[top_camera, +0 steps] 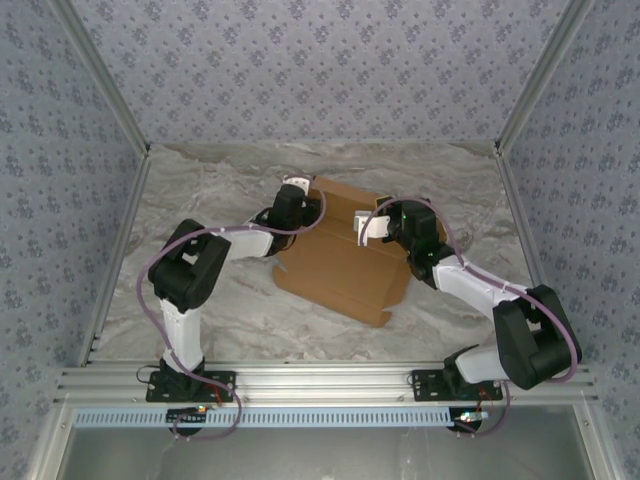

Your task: Fold the paper box

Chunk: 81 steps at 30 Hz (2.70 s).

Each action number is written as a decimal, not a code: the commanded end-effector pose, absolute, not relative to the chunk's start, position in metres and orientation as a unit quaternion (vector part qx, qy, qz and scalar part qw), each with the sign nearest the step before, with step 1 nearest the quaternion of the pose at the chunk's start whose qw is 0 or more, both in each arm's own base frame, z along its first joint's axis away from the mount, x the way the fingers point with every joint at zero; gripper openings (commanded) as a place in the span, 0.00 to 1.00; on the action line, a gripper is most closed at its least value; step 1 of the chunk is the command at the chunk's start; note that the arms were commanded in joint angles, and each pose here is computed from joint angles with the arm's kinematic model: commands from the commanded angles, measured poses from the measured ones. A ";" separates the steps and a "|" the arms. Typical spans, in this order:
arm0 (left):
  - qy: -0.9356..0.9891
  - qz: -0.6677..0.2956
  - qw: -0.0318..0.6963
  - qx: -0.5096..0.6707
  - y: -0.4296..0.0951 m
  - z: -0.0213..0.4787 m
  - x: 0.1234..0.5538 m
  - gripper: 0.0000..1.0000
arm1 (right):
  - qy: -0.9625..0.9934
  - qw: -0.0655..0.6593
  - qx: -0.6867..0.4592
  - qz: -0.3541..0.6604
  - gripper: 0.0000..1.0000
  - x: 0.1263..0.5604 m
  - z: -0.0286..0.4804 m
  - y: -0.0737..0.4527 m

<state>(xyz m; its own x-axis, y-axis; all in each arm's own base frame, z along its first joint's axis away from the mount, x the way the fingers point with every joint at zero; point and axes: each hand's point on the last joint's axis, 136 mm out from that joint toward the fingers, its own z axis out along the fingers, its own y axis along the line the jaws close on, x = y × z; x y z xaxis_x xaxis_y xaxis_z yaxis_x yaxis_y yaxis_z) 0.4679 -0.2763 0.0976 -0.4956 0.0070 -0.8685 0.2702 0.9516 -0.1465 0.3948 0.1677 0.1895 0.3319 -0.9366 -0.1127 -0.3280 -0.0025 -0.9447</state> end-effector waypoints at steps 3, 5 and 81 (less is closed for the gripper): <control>0.868 -0.062 0.493 0.007 -0.248 0.088 0.481 0.37 | 0.507 0.479 -0.654 -0.292 0.00 0.394 0.175 0.164; 0.869 -0.053 0.492 -0.005 -0.247 0.089 0.481 0.36 | 0.507 0.479 -0.655 -0.291 0.00 0.393 0.175 0.165; 0.767 -0.273 0.534 0.229 -0.300 0.144 0.474 0.31 | 0.517 0.474 -0.650 -0.292 0.00 0.396 0.179 0.163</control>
<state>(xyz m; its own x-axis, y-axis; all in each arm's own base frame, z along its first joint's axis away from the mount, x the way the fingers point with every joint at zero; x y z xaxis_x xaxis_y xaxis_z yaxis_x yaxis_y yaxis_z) 0.4677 -0.2927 0.1307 -0.3716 0.0821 -0.9248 0.6268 0.7570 -0.1847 0.3983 0.1654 0.1907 0.3091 -0.9438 -0.1171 -0.3397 0.0055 -0.9405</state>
